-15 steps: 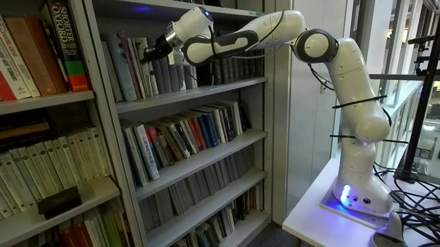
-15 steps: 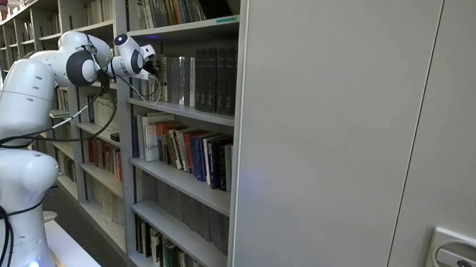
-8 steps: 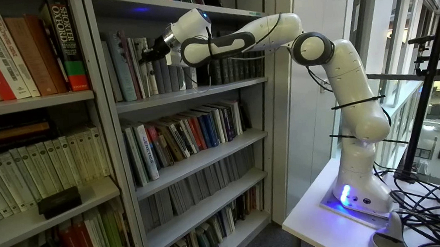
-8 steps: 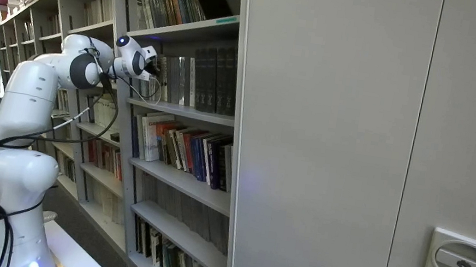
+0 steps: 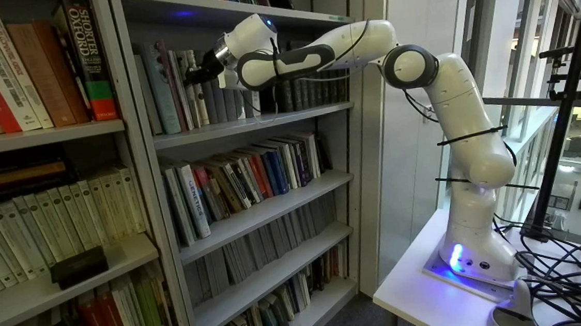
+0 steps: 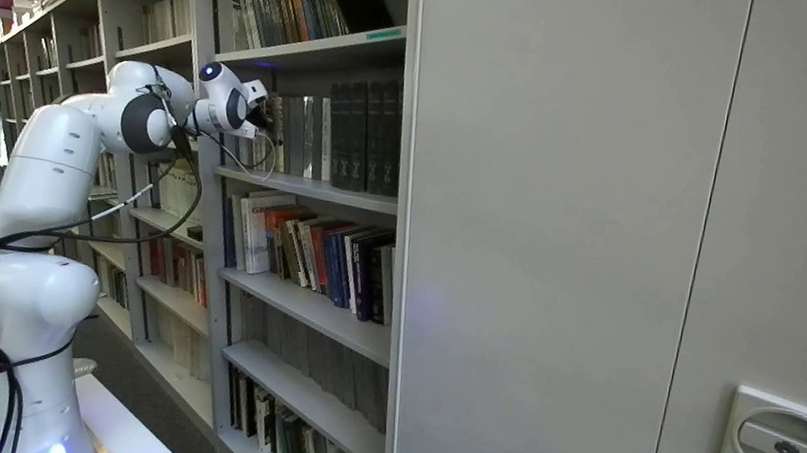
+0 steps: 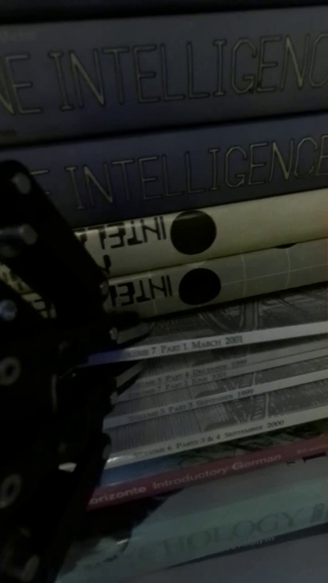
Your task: Put the thin white book that is with the grey books with the other thin white books
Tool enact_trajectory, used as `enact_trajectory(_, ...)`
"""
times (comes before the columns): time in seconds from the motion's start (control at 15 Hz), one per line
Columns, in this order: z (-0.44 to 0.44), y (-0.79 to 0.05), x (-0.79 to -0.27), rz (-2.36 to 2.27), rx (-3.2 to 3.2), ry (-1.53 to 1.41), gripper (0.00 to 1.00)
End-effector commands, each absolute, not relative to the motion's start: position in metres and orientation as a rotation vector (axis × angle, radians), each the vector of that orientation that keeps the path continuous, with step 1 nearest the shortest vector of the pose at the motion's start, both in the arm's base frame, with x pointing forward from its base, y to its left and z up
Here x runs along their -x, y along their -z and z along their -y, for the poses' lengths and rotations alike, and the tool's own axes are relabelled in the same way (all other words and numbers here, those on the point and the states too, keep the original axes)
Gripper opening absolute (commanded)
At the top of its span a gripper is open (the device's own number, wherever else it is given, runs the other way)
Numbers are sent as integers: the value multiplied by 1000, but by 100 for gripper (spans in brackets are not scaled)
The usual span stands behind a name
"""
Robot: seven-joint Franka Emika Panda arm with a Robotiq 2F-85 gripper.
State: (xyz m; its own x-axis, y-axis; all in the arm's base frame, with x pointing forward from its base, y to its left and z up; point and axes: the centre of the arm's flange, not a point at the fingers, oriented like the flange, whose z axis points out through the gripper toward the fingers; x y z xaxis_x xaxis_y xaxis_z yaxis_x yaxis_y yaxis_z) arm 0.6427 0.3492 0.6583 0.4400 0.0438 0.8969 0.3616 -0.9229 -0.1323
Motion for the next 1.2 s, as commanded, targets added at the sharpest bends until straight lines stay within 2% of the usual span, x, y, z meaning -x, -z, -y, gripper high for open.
enact_trajectory(0.0, -342, -633, -669, 326, 2475, 1431, 49)
enact_trajectory(0.2, -333, -627, -668, 345, 2500, 1439, 70)
enact_trajectory(0.33, -328, -631, -664, 358, 2501, 1458, 74)
enact_trajectory(0.47, -321, -637, -660, 376, 2507, 1476, 84)
enact_trajectory(0.6, -311, -647, -647, 481, 2556, 1520, 100)
enact_trajectory(1.13, -285, -702, -592, 845, 2563, 1699, 100)
